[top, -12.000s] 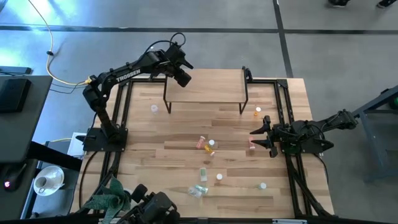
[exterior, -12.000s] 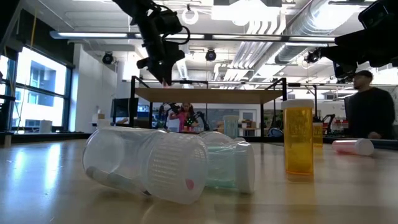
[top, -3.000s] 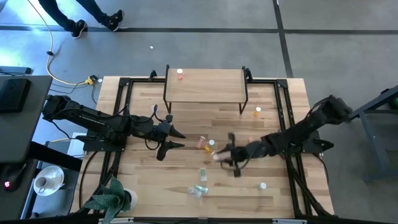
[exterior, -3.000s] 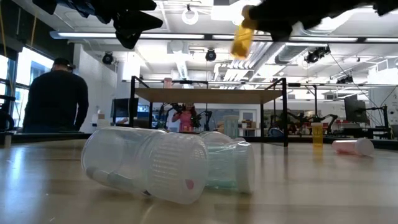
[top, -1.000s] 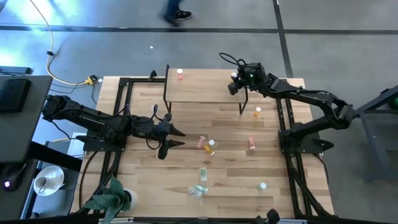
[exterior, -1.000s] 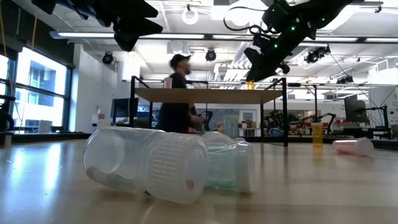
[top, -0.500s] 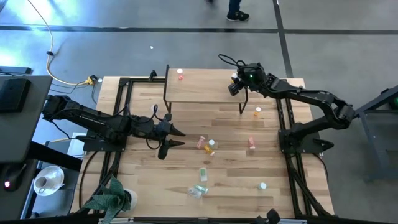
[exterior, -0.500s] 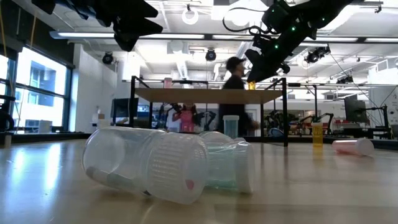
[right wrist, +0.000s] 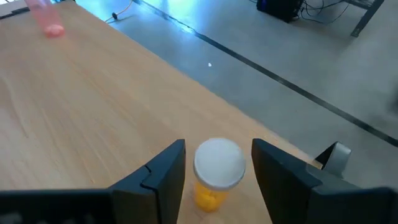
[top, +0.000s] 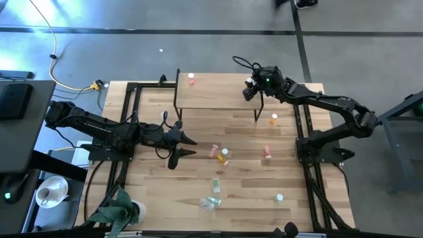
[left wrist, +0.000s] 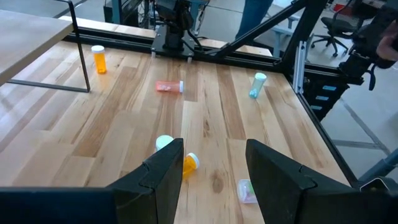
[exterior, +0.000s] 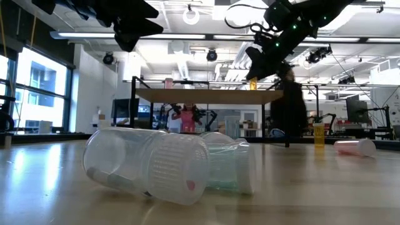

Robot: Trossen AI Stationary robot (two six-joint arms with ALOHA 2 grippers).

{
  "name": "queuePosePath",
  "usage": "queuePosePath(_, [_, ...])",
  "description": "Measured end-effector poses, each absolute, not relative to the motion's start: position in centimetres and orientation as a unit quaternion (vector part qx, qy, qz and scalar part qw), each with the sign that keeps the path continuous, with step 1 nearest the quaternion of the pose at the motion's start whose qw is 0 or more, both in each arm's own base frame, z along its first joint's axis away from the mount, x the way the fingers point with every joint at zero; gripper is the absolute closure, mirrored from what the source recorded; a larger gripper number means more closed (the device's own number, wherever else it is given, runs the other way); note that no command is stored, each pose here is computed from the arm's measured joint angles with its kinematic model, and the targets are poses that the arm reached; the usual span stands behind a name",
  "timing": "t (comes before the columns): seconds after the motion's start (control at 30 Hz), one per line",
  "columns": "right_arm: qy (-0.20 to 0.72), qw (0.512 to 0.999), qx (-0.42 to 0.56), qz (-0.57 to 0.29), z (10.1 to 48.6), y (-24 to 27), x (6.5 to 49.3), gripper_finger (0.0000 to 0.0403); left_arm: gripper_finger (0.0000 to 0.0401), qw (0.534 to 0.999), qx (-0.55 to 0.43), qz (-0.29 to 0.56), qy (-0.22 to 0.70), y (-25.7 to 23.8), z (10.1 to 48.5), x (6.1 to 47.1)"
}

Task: Pick and place medicine bottles onto shelf by color
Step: Put the top green pill bottle on the shelf

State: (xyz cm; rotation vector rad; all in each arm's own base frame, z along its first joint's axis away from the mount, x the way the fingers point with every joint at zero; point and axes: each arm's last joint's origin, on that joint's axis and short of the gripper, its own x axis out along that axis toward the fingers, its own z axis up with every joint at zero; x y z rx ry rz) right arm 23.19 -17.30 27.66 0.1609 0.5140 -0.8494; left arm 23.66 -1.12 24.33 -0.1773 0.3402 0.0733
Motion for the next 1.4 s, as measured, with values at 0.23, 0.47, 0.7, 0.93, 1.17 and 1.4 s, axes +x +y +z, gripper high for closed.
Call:
queuePosePath(0.23, [0.244,0.883,0.079,-0.393,31.6,-16.2,22.9,0.0226,0.0236,0.980,-0.088,0.037,0.174,-1.1,24.2,23.6])
queuePosePath(0.47, [0.276,0.889,0.079,-0.357,34.2,-13.8,23.0,0.0226,0.0236,0.979,-0.087,0.037,0.181,-1.1,24.1,23.6])
queuePosePath(0.7, [0.334,0.892,0.087,-0.291,34.0,-10.2,22.5,0.0226,0.0236,0.978,-0.087,0.037,0.184,-1.1,24.1,23.6])
queuePosePath(0.93, [0.362,0.900,0.078,-0.232,32.5,-6.5,22.3,0.0226,0.0236,0.978,-0.086,0.038,0.187,-1.1,23.9,23.6])
queuePosePath(1.17, [0.333,0.920,0.081,-0.189,30.8,-3.1,21.6,0.0226,0.0227,0.978,-0.085,0.041,0.186,-1.1,24.0,23.6])
queuePosePath(1.4, [0.264,0.942,0.069,-0.194,30.0,-0.7,20.8,0.0226,0.0182,0.980,-0.068,0.045,0.182,-1.1,23.7,24.1])
